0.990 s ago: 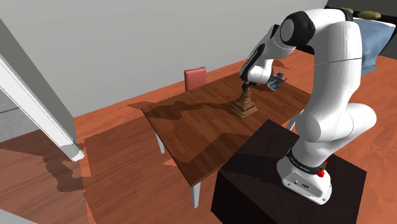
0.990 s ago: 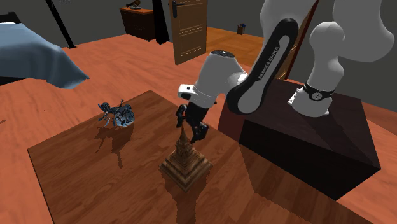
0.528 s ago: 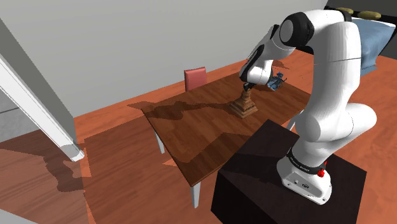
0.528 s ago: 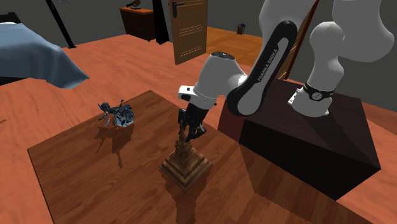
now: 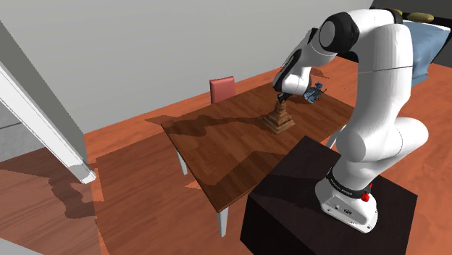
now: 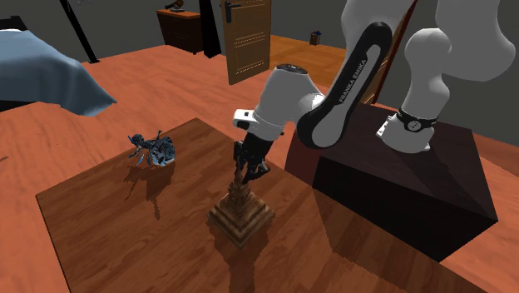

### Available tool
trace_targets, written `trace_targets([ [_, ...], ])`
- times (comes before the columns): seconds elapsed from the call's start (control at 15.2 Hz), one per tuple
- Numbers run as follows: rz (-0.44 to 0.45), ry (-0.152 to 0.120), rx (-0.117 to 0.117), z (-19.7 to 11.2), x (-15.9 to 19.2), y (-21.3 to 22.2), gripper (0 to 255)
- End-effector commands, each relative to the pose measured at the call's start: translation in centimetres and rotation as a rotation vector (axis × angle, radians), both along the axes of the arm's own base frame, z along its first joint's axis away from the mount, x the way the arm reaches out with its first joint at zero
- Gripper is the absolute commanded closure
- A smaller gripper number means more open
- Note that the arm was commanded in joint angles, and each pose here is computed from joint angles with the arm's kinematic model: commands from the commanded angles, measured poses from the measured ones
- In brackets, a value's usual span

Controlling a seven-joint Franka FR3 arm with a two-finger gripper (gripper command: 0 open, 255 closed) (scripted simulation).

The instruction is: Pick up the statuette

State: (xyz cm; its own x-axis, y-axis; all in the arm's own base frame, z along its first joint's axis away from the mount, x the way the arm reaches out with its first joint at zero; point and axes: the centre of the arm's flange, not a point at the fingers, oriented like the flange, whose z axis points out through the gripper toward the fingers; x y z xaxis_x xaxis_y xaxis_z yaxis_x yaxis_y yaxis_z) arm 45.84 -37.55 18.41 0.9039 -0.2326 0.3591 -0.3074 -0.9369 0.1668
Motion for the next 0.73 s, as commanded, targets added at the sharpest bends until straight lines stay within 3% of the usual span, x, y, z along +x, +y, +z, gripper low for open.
trace_targets([
  [0.0,-0.001,-0.001,-0.001,1.1,0.0,0.0,255],
  [0.66,-0.001,-0.001,-0.001,6.4,0.0,0.0,255],
])
